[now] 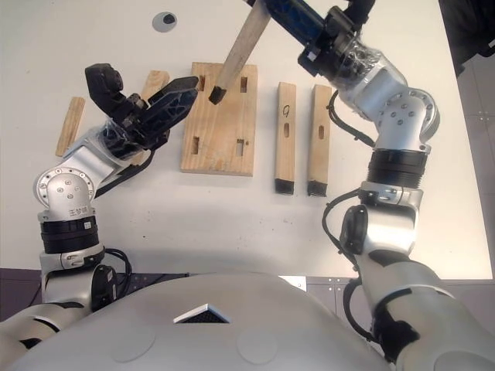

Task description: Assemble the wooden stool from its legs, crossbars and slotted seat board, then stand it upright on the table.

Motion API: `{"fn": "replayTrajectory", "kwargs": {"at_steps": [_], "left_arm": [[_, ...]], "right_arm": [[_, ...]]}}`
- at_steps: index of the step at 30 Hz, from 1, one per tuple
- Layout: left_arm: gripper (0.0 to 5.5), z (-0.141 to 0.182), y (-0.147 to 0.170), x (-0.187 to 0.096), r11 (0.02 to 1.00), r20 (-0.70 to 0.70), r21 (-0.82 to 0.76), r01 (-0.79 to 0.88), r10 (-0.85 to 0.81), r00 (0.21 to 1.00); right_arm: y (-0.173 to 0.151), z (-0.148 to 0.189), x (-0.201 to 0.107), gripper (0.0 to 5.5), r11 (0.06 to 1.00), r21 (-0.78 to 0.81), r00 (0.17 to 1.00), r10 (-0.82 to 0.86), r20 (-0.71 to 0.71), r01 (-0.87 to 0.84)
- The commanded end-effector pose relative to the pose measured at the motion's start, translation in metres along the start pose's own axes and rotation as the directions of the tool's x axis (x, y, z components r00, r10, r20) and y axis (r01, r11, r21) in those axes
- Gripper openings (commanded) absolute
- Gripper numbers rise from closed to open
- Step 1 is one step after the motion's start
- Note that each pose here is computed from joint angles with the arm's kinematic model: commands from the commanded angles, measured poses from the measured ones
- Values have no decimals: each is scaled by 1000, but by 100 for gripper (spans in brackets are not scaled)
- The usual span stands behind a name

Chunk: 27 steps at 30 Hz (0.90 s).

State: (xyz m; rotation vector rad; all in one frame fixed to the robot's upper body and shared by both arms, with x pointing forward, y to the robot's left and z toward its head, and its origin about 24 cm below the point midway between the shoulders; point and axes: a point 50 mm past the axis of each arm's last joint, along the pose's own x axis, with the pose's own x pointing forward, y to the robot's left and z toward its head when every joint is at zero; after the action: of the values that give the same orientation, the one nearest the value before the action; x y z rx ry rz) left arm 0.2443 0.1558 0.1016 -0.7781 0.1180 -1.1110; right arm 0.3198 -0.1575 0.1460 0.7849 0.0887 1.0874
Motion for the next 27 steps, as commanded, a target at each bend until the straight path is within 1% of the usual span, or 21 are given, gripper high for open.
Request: {"fn": "replayTrajectory", "kwargs": {"at_steps": [1, 2, 3, 5, 6, 8, 14, 18, 27], "left_arm": [[439, 10, 22, -13, 963, 110, 112, -245, 233, 966], [439, 18, 33, -19, 915, 192, 170, -365, 332, 923], [439, 29, 43, -26, 845, 292, 204, -494, 429, 855], [439, 50, 52, -42, 726, 462, 202, -657, 521, 718], [439, 57, 53, -47, 691, 511, 197, -696, 533, 674], [439, 64, 56, -52, 643, 557, 203, -739, 545, 627], [439, 60, 67, -52, 590, 528, 222, -776, 597, 605], [439, 62, 72, -58, 571, 542, 156, -806, 633, 553], [439, 59, 74, -63, 575, 519, 122, -809, 657, 546]], "right_arm": [[-6, 4, -19, 205, 974, -224, 996, -51, -79, 33], [-7, 0, -22, 205, 965, -262, 994, -51, -101, 23], [-6, -5, -23, 205, 959, -284, 992, -44, -116, 10], [-4, -17, -21, 205, 953, -303, 991, -16, -136, -26], [-3, -22, -19, 205, 950, -310, 990, -3, -142, -41], [-1, -29, -19, 205, 947, -318, 990, 5, -140, -50], [4, -45, -23, 205, 947, -308, 982, 29, -188, -87], [5, -49, -28, 205, 949, -301, 977, 26, -210, -90], [-1, -64, -34, 205, 940, -329, 964, -7, -267, -84]]}}
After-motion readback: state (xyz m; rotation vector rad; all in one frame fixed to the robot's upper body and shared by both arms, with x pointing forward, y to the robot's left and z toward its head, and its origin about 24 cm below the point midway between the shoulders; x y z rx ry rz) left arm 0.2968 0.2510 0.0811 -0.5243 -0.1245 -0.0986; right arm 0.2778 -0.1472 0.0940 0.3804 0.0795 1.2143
